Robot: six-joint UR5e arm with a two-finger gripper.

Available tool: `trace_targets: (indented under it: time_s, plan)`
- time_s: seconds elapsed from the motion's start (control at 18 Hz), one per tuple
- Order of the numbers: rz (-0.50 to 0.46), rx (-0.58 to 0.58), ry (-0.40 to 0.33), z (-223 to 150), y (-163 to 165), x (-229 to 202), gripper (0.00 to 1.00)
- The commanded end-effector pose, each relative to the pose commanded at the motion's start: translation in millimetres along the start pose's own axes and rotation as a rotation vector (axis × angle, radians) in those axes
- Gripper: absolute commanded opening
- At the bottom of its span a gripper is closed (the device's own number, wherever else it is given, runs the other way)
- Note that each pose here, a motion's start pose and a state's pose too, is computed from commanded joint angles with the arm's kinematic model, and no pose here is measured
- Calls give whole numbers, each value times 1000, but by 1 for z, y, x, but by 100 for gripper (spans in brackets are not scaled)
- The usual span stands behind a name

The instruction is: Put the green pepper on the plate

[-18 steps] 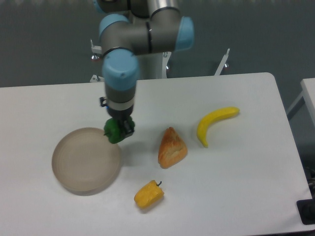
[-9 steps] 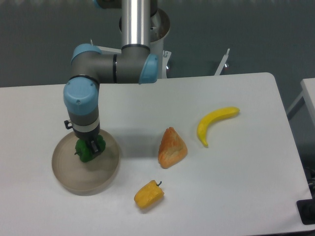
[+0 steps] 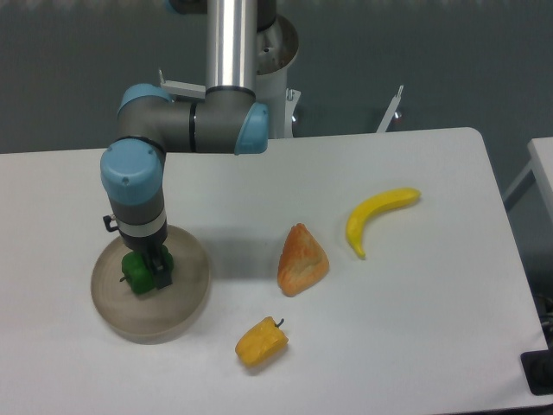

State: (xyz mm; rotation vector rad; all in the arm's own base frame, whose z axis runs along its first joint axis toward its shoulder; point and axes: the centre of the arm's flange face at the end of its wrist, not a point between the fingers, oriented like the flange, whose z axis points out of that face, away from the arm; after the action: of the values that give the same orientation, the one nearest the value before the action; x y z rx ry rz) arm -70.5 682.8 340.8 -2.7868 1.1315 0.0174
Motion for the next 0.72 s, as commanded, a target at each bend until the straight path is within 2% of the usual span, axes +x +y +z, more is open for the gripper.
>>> trace_targets:
  time_s: [0.11,0.22,0.39,0.72]
  plan:
    - [-42,5,-24,-22,39,-21,100]
    - [-37,1,-38,-36,72,-38,100]
    - [-23,-24,-5,-59,140,-60,100]
    - [92,-41,69,-83,253,-84,100]
